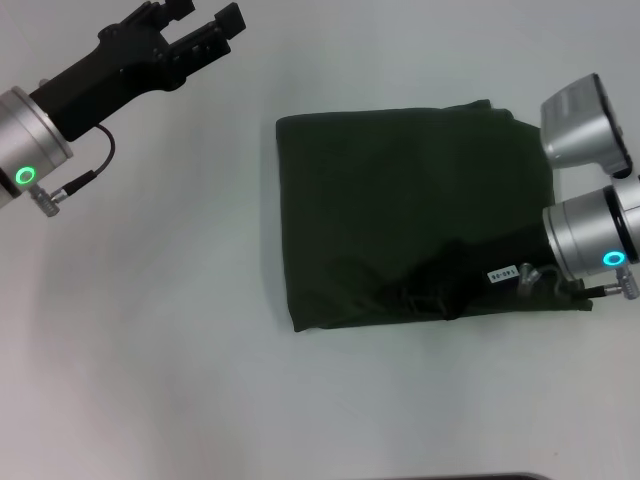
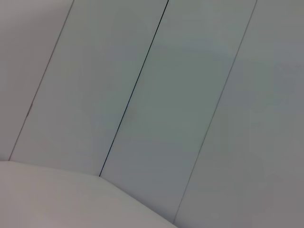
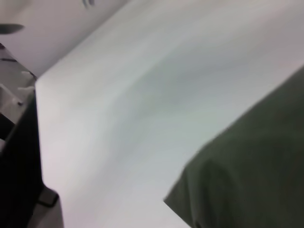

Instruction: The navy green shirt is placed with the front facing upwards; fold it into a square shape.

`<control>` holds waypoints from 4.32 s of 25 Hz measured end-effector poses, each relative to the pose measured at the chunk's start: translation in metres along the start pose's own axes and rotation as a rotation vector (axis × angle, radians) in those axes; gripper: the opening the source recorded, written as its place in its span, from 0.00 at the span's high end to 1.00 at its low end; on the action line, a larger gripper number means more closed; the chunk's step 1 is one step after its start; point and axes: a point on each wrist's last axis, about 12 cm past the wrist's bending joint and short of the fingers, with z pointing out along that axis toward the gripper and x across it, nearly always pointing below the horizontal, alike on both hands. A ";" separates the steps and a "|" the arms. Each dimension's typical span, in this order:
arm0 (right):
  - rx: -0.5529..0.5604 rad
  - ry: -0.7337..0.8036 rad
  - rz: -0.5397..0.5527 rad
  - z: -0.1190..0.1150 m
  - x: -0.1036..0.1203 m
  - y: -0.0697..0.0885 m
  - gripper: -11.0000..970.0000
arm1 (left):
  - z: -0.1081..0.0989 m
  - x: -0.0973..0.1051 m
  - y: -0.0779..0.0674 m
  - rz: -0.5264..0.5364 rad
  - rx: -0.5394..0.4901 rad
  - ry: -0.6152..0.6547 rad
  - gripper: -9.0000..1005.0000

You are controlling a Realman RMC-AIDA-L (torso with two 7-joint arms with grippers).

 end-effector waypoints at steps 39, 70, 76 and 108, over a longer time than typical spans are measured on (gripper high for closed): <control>0.001 -0.155 -0.113 -0.003 -0.040 0.004 0.93 | -0.006 0.000 0.001 -0.008 -0.011 -0.021 0.12; 0.201 -0.563 0.089 -0.083 0.078 0.009 0.33 | -0.032 0.011 -0.003 -0.031 -0.013 -0.037 0.12; 0.195 -0.562 0.082 -0.087 0.079 0.009 0.11 | -0.034 0.013 -0.004 -0.038 -0.010 -0.031 0.12; 0.040 -0.431 -0.026 -0.061 0.066 0.020 0.06 | -0.048 0.026 -0.031 -0.077 0.310 0.227 0.12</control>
